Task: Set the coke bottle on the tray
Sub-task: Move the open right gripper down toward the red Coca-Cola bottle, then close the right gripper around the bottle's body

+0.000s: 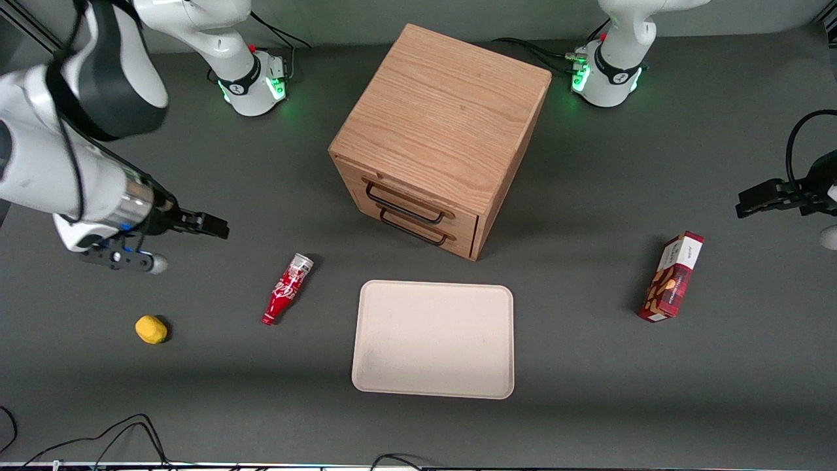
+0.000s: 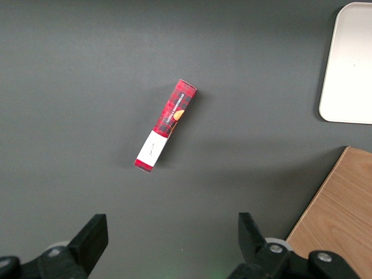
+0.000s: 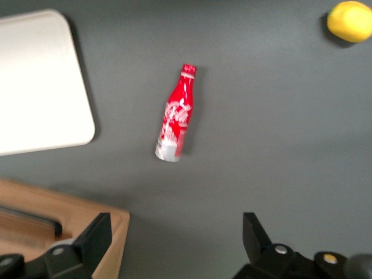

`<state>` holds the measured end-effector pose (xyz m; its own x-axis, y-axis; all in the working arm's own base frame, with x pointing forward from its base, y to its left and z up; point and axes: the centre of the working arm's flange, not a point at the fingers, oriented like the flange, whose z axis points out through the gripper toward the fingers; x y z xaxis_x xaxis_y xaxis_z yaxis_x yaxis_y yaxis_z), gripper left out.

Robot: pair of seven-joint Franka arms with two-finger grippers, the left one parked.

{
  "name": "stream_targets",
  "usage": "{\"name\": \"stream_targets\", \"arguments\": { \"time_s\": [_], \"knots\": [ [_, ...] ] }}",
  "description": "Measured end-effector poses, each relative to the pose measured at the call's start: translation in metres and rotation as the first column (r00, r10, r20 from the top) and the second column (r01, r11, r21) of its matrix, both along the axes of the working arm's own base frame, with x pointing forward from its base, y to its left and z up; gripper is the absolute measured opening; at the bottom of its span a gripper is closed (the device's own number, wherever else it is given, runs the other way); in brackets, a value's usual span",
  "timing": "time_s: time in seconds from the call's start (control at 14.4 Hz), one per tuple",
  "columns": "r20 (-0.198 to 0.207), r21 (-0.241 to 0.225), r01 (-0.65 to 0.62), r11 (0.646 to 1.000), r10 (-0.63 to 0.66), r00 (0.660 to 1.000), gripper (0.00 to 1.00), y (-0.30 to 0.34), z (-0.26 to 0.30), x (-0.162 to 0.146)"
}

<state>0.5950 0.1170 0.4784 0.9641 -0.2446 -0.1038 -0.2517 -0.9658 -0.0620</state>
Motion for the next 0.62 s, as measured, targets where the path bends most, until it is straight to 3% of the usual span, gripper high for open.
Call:
{"name": "stream_targets", "arguments": {
  "time_s": [0.62],
  "knots": [
    [0.088, -0.031, 0.271, 0.962, -0.267, 0.96, 1.0, 0.027, -0.171, 0.0]
  ]
}}
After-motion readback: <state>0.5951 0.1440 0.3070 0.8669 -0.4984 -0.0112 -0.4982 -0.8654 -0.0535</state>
